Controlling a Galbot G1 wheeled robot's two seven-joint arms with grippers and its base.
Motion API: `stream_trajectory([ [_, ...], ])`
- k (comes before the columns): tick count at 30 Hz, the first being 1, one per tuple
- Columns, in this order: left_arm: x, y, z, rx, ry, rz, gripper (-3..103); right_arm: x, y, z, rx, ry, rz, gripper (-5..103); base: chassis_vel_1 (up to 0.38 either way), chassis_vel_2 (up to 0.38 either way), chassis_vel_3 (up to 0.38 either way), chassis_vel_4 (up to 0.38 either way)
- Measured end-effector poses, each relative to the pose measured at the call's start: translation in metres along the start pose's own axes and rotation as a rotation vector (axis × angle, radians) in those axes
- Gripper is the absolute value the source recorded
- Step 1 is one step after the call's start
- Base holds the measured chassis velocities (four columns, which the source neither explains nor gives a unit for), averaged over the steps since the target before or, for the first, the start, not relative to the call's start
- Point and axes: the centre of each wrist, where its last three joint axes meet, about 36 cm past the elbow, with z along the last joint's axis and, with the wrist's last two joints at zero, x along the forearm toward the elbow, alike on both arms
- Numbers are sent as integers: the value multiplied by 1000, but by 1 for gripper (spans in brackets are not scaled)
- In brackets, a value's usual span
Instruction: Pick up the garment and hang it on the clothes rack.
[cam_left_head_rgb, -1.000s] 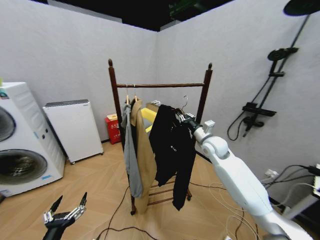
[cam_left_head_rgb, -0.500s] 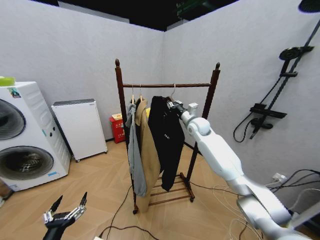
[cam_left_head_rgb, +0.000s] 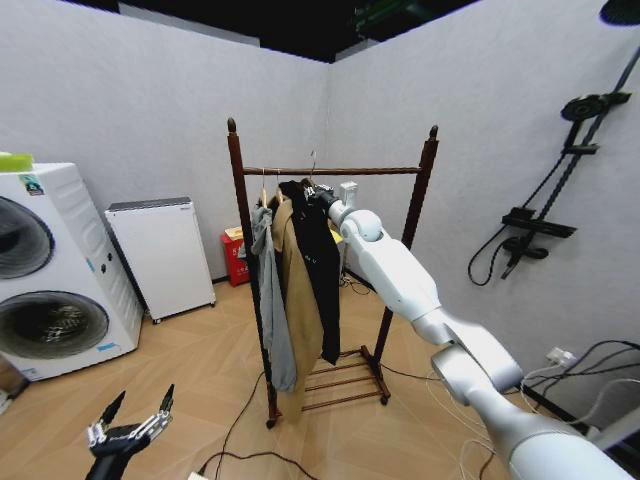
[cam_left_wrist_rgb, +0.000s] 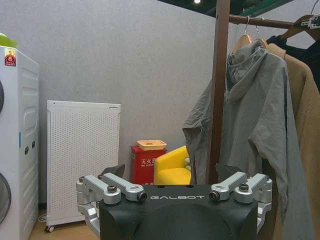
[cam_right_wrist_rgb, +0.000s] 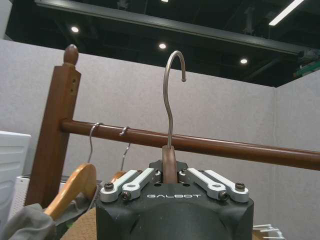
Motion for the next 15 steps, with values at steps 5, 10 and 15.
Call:
stream_trajectory([
  [5,0,0,0,0,0,0,100,-15,-9,5,0,19,22,9,0,0,0,0],
  [10,0,0,0,0,0,0,100,-25,-18,15,-11,54,26,9,0,0,0,0],
  [15,0,0,0,0,0,0,100,-34,-30,22,-21,66,47,9,0,0,0,0],
])
